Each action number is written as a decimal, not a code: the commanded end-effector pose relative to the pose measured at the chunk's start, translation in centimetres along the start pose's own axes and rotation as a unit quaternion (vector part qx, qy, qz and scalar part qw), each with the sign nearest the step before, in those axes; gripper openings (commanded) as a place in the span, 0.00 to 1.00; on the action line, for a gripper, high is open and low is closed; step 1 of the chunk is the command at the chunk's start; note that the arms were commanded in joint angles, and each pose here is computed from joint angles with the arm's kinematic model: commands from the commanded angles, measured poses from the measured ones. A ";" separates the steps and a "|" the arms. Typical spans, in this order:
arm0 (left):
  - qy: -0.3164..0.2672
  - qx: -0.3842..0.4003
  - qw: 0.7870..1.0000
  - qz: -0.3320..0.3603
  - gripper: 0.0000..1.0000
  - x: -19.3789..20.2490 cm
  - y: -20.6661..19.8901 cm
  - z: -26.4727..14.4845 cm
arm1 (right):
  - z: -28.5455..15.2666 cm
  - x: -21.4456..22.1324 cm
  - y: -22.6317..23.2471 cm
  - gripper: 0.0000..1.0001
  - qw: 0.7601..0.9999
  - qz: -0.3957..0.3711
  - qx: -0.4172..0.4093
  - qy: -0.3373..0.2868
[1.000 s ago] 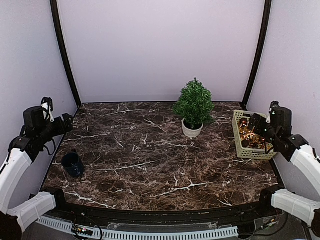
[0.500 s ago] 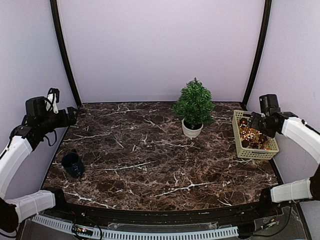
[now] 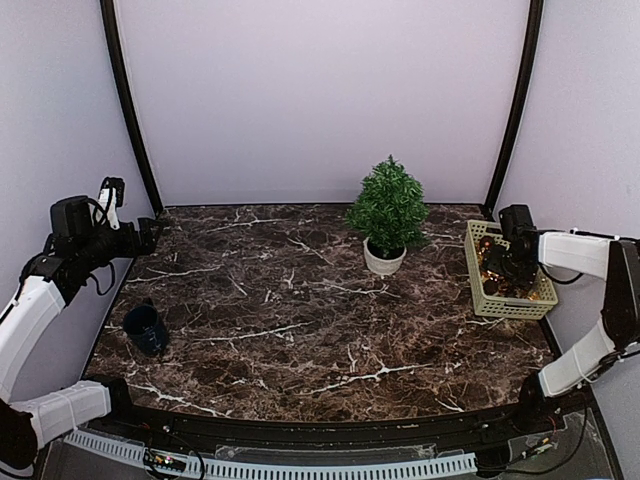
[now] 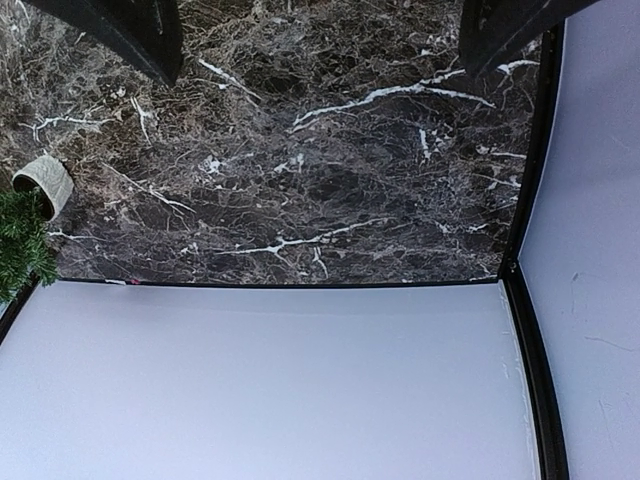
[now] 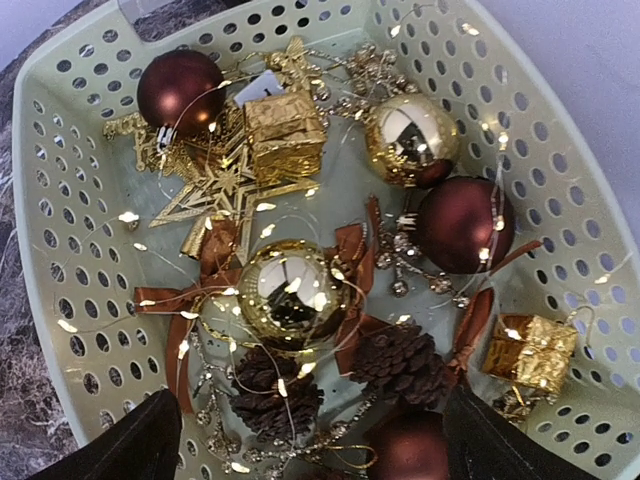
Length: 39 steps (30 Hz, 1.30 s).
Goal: Decorate the small christmas tree
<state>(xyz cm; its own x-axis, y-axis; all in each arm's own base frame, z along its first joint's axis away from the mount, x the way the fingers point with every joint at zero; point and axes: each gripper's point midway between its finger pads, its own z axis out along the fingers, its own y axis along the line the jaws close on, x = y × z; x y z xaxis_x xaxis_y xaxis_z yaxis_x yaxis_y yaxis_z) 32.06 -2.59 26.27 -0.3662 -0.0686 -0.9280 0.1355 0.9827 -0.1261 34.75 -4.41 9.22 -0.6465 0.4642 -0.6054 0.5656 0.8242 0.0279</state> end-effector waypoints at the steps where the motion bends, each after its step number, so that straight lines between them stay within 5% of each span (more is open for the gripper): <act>1: -0.010 0.006 1.000 0.011 0.99 -0.3 -0.3 -0.2 | 1.4 -0.5 1.7 0.91 0.999 0.011 -0.033 -0.007; 6: -0.008 0.002 1.000 0.010 0.99 -0.1 -0.2 -0.1 | 3.3 0.3 2.1 0.76 1.000 -0.004 -0.023 0.013; 12: -0.006 0.000 1.000 0.010 0.99 0.0 -0.1 -0.1 | 4.1 0.6 2.3 0.71 1.000 -0.007 -0.022 0.016; 15: -0.006 0.000 1.000 0.010 0.99 0.0 -0.1 -0.1 | 3.8 0.3 2.2 0.57 1.000 -0.002 -0.022 0.011; 20: -0.007 0.000 1.000 0.009 0.99 0.0 -0.1 -0.2 | 1.4 -1.6 1.6 0.18 0.999 0.015 -0.024 -0.028; 24: -0.011 0.000 1.000 0.010 0.99 -0.1 -0.1 -0.3 | -1.8 -3.9 0.8 0.02 0.996 0.029 -0.030 -0.073; 36: -0.020 0.005 1.000 0.009 0.99 -0.4 -0.4 -0.8 | -10.1 -8.1 1.5 0.00 0.983 0.014 -0.109 -0.146; 39: -0.022 0.006 1.000 0.009 0.99 -0.5 -0.4 -0.9 | -8.4 -6.8 1.6 0.17 0.990 -0.003 -0.094 -0.107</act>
<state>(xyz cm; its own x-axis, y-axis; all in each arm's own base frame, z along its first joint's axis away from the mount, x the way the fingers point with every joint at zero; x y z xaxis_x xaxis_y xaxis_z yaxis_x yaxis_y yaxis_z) 31.60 -2.61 26.64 -0.3488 -0.0655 -0.9349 0.1391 0.9829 -0.1207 35.52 -3.78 20.89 -0.4436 0.4258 -0.7886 0.4669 0.8609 0.2022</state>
